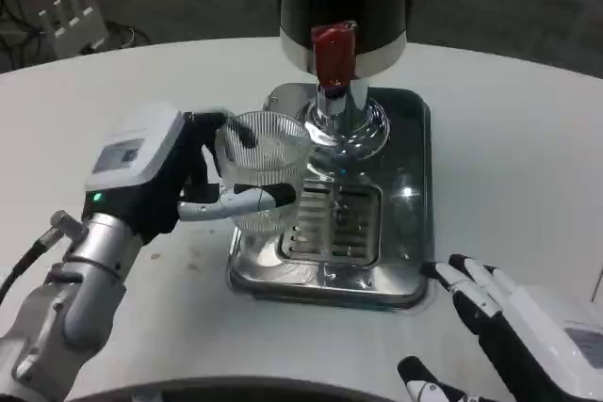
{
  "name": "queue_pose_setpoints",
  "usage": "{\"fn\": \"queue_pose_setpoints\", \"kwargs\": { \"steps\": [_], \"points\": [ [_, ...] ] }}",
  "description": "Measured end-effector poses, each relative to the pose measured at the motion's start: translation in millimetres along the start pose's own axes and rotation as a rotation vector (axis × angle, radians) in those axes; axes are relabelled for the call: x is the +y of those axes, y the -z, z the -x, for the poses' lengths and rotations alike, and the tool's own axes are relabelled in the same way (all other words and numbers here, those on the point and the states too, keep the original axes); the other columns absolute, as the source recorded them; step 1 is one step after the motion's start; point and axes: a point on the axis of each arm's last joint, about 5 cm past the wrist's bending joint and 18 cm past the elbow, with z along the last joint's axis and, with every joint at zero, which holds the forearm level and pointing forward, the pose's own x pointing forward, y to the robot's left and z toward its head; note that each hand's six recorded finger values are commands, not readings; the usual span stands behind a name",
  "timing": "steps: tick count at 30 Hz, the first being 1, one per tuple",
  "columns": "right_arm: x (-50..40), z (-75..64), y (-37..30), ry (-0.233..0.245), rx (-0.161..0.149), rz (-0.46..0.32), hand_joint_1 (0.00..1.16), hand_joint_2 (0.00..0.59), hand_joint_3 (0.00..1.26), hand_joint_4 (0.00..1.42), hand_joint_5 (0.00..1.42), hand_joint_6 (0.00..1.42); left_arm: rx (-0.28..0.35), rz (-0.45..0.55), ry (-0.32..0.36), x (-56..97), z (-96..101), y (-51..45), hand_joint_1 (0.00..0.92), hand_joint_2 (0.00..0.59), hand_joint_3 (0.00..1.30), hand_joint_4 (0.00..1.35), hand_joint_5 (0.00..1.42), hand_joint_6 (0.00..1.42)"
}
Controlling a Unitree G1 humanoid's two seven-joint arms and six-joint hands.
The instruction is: Grasp the cup under the faucet to collect the drink, then remove the cup.
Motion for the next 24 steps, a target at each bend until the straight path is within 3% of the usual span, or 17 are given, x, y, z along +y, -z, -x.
{"fn": "queue_pose_setpoints", "kwargs": {
  "steps": [9,17,24],
  "points": [
    [-1.0,2.3,4.8,-0.003,0.011,0.006,0.35,0.436,0.08,0.0,0.0,0.06,0.005,-0.045,0.06,-9.9,-21.8,-8.3,0.369,0.263,0.95,0.98,0.99,1.02],
    [-1.9,0.8,3.4,0.003,-0.01,-0.002,0.35,0.437,0.08,0.0,0.0,0.08,-0.045,-0.063,0.077,-13.5,-29.1,-17.2,0.369,0.263,0.94,0.96,0.97,1.0],
    [-1.2,0.7,2.8,-0.002,-0.015,-0.004,0.35,0.437,0.08,0.0,0.0,0.08,-0.085,-0.093,0.098,-10.4,-29.0,-18.5,0.3,0.224,0.82,0.81,0.84,0.81]
  ]
}}
